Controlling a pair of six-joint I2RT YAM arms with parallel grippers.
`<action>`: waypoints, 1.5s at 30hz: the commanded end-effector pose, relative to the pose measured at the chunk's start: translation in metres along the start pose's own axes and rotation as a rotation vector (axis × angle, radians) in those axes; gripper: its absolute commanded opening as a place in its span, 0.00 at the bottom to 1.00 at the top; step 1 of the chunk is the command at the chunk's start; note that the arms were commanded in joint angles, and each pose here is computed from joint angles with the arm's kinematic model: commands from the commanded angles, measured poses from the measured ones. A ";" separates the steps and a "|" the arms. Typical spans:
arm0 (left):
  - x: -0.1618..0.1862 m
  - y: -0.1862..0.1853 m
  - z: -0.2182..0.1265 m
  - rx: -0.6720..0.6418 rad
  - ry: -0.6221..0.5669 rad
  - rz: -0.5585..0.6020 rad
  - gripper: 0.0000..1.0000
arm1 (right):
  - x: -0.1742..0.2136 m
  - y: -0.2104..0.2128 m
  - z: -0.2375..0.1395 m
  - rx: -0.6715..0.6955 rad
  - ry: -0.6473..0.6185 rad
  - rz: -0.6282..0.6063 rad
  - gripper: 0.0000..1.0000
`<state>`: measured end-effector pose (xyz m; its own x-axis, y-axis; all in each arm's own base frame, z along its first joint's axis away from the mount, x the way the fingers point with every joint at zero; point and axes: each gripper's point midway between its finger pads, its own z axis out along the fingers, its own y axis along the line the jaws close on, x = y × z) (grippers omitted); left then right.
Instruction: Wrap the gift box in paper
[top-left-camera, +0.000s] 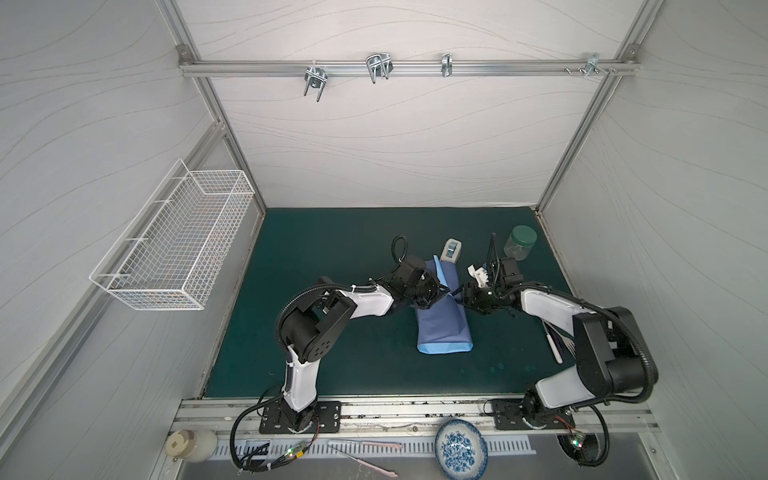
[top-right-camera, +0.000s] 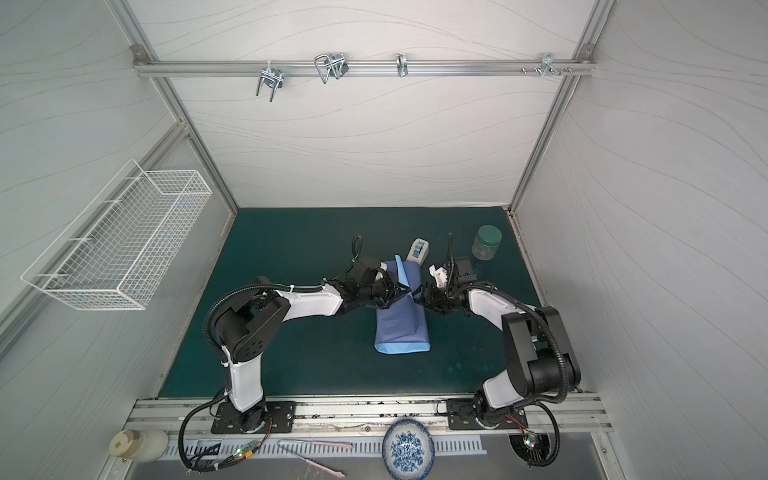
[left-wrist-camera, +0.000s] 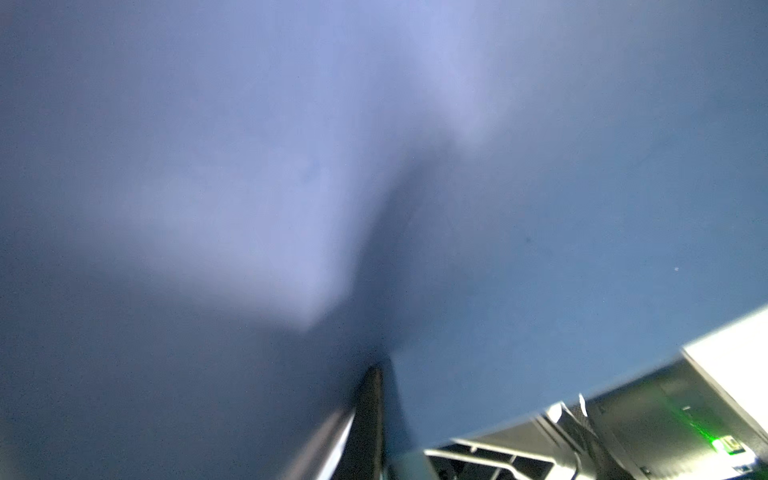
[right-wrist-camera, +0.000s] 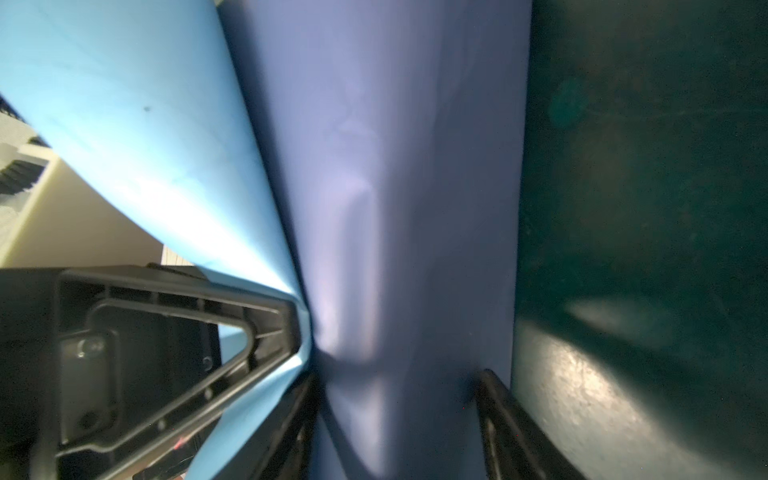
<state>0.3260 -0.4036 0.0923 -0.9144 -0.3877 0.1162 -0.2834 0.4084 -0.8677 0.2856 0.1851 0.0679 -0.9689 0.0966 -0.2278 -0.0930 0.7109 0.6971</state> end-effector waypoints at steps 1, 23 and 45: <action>0.007 -0.001 0.014 0.038 0.025 -0.005 0.00 | 0.016 -0.020 0.006 0.093 0.044 0.035 0.61; 0.021 0.040 0.028 0.047 0.051 -0.063 0.00 | 0.015 -0.018 0.005 0.090 0.040 0.028 0.61; 0.027 0.083 0.024 0.013 0.047 -0.075 0.00 | 0.009 -0.012 -0.003 0.091 0.018 0.012 0.62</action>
<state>0.3271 -0.4123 0.1071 -0.9191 -0.3898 0.0581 -0.1447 0.1967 -0.9697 0.2878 0.1825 0.0689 -0.9650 0.1037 -0.2407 -0.0928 0.7237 0.6838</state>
